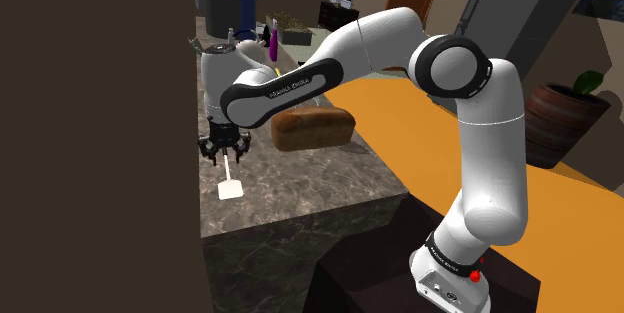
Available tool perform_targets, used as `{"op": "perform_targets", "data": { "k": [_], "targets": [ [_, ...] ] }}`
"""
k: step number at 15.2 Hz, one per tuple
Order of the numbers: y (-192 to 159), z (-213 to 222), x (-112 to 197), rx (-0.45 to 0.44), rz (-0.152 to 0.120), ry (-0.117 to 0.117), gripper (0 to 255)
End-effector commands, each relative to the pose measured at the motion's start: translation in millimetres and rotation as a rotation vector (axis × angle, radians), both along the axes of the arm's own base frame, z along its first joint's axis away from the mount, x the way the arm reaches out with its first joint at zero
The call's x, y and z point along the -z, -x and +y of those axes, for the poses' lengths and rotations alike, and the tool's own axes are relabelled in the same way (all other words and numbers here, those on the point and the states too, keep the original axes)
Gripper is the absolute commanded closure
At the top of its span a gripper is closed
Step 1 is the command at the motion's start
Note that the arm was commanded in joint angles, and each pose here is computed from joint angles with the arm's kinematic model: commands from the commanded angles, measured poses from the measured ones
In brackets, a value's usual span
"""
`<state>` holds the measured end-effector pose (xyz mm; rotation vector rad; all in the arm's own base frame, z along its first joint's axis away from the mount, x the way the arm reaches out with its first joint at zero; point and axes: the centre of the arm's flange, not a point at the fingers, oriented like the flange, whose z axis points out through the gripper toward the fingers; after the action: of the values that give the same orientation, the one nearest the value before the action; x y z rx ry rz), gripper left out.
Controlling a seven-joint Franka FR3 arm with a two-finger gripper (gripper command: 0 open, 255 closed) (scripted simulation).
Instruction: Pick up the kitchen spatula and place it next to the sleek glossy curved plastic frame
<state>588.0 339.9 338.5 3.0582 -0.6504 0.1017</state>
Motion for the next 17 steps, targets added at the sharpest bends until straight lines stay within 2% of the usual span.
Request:
{"op": "perform_targets", "data": {
  "k": [1, 9, 17],
  "targets": [
    [0.0, 0.0, 0.0, 0.0, 0.0, 0.0, 255],
    [0.0, 0.0, 0.0, 0.0, 0.0, 0.0, 255],
    [0.0, 0.0, -42.2, 0.0, 0.0, 0.0, 255]
  ]
}}
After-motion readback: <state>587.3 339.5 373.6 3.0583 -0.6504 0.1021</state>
